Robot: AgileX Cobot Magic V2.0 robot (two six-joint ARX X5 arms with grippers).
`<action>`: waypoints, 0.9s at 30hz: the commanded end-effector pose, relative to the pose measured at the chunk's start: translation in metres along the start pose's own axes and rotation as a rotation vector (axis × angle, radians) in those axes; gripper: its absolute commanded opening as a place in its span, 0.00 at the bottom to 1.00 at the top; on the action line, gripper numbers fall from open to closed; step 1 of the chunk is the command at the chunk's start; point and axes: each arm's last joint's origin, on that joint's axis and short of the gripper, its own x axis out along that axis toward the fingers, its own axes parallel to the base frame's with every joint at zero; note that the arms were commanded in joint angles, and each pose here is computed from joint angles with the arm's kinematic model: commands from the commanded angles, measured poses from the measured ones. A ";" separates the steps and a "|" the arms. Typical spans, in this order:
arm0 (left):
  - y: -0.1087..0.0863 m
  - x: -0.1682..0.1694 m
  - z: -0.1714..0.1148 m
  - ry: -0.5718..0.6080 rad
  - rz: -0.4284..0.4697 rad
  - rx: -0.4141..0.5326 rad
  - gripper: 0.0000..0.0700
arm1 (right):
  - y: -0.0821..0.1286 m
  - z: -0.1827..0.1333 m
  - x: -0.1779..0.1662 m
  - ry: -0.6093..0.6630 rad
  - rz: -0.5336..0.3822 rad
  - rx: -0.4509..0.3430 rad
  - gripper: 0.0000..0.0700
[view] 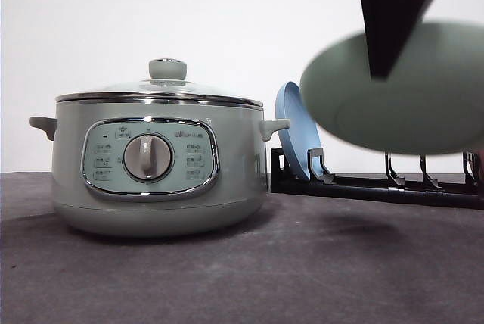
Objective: Transfer potato from steamer to green plate
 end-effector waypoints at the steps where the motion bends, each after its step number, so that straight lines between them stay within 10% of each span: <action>1: -0.002 -0.003 0.006 -0.021 -0.007 0.013 0.80 | 0.011 0.002 0.007 -0.016 -0.003 0.006 0.01; 27: -0.002 -0.003 0.006 -0.020 -0.007 0.013 0.80 | 0.071 -0.023 0.116 0.100 0.065 -0.060 0.01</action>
